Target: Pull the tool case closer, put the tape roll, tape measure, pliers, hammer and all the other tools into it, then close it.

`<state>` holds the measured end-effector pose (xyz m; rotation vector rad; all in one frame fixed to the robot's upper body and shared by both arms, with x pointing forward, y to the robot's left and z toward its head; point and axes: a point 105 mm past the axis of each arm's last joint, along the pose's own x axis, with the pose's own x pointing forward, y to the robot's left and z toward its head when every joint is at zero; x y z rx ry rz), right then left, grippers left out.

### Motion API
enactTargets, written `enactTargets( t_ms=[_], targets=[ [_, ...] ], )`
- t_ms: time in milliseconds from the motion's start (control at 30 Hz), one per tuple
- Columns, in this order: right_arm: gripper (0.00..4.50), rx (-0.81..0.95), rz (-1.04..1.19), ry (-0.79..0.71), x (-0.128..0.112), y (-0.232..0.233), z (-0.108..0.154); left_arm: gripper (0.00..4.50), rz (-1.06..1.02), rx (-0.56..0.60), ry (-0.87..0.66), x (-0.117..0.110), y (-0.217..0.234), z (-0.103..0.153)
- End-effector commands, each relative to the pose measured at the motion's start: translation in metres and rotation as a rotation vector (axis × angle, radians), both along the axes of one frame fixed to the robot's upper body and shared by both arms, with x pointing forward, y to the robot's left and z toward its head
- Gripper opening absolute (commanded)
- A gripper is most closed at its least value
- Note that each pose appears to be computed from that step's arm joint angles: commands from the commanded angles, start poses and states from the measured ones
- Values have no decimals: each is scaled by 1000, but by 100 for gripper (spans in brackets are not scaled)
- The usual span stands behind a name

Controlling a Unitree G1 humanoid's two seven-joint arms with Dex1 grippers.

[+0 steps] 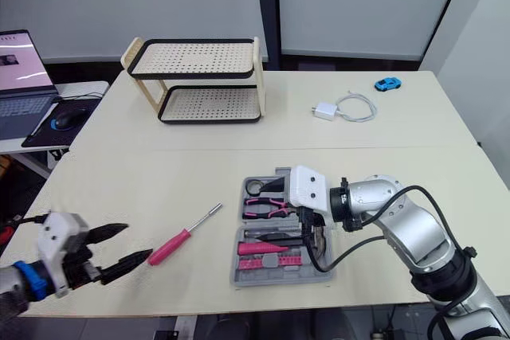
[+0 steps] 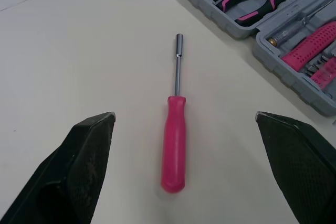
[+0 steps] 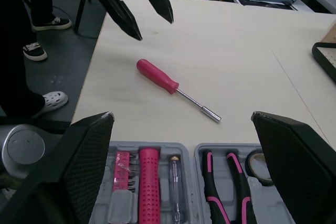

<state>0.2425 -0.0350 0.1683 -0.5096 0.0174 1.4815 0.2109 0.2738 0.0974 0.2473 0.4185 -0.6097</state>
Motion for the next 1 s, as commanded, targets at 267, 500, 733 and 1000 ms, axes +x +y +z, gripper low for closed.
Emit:
enactTargets(
  t_ms=[267, 500, 733, 1000],
  targets=[
    [450, -1, -12, -33, -4, -1, 10, 447, -1, 81, 28, 31, -5, -52],
    [450, -18, -29, -38, -4, -4, 9, 447, -29, 106, 37, 43, -17, -65],
    [450, -27, -27, -44, -7, -4, 9, 388, -4, 134, 64, 49, -14, -75],
    [450, -30, -20, -54, -8, -2, 10, 149, 13, 145, 93, 51, -10, -79]
  ],
)
